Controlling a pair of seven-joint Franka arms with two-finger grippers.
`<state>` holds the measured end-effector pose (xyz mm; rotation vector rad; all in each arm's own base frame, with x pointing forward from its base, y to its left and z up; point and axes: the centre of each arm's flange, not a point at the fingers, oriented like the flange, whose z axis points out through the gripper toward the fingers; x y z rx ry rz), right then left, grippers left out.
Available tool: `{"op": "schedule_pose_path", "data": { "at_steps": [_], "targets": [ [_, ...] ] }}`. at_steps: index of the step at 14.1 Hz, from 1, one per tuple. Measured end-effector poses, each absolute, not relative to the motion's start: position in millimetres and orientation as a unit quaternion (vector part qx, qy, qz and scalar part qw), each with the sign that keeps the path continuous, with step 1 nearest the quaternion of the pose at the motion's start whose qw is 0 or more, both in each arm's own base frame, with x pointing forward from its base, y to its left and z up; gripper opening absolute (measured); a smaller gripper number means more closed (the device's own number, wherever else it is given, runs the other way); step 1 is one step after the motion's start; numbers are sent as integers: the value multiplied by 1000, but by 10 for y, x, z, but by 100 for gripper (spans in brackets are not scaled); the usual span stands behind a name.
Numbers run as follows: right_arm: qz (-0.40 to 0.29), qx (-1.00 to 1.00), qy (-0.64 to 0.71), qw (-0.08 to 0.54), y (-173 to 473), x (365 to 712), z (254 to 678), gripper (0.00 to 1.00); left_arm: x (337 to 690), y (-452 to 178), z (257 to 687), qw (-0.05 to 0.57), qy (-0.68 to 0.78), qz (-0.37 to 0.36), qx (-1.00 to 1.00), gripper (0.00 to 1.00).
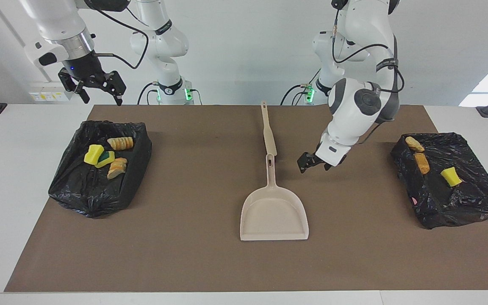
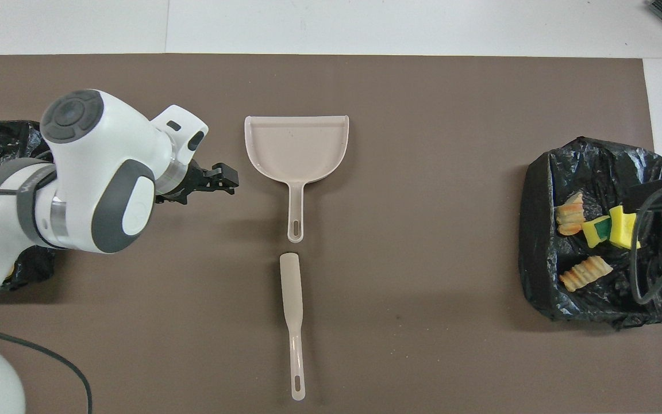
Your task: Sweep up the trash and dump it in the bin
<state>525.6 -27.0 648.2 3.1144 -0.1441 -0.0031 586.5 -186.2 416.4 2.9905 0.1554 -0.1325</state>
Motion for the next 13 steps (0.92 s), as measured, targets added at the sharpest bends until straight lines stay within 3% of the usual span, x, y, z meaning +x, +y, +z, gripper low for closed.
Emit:
{"op": "schedule_pose_path", "data": {
  "at_steps": [9,13],
  "targets": [
    [-1,999,-46,12,-270,5256,6482,100,5997,-329,4325,49,-11,-49,998,100],
    [-1,999,-46,12,-270,5256,6482,100,5909,-218,4867,36,-24,-34,998,100]
  ]
}}
